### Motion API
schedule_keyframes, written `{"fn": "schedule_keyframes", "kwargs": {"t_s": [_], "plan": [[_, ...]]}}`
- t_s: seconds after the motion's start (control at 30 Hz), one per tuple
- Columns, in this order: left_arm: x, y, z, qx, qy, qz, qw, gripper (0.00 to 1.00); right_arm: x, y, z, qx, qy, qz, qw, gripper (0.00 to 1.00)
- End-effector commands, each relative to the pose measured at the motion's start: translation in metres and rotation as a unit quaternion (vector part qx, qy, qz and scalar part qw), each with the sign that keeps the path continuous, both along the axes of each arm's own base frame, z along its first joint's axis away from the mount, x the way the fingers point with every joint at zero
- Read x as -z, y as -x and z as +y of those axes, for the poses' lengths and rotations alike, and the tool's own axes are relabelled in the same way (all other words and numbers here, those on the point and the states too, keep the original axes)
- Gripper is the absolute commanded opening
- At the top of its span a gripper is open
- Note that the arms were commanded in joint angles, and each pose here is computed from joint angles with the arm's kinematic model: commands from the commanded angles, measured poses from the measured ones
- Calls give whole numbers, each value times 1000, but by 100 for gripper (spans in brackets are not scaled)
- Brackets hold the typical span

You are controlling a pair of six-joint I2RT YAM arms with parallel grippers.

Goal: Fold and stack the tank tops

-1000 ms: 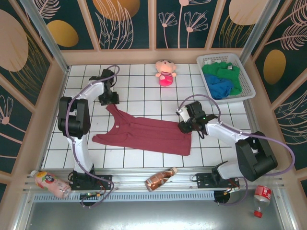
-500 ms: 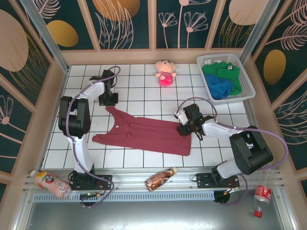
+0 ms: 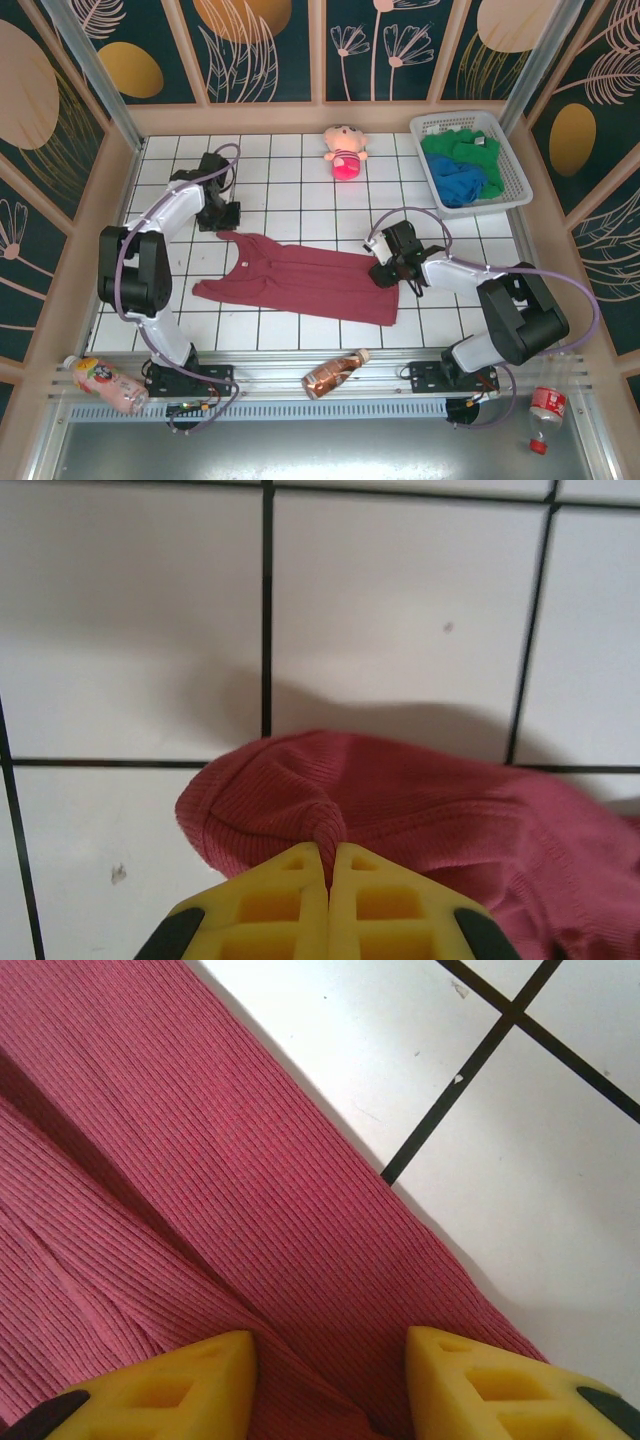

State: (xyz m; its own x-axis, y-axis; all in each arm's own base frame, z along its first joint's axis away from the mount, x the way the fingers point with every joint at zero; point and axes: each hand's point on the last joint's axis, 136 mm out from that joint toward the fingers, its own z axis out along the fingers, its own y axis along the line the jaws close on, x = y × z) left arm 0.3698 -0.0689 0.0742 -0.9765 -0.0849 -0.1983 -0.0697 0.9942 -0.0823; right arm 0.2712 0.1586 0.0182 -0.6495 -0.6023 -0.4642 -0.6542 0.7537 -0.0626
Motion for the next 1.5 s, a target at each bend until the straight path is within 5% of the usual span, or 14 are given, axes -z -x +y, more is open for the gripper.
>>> {"fn": "schedule_keyframes", "kwargs": {"t_s": [0.0,0.2,0.53,0.87,1.0,1.2,1.33,1.47], "plan": [[20,11,14,-8,-36,21,999,6,23,24,-20,-1,52,39,998,44],[43,0,49,-13,-132,18,991,7,27,31,-34,5,82,44,996,43],[51,-23,58,6,-173,-1,985,20,31,34,-39,-1,99,51,994,43],[19,-10,23,2,-60,-2,998,46,-45,1,12,-42,-21,-29,998,45],[-3,-7,25,-19,-64,4,998,54,-59,-17,27,-78,-27,-63,995,46],[-27,10,-9,-58,17,0,998,56,-40,-31,45,-122,-23,-46,991,45],[-2,35,-69,-45,93,26,994,56,-11,-20,39,-140,10,-5,990,44],[30,49,-78,-63,108,49,991,49,4,-9,28,-139,34,16,990,43]]}}
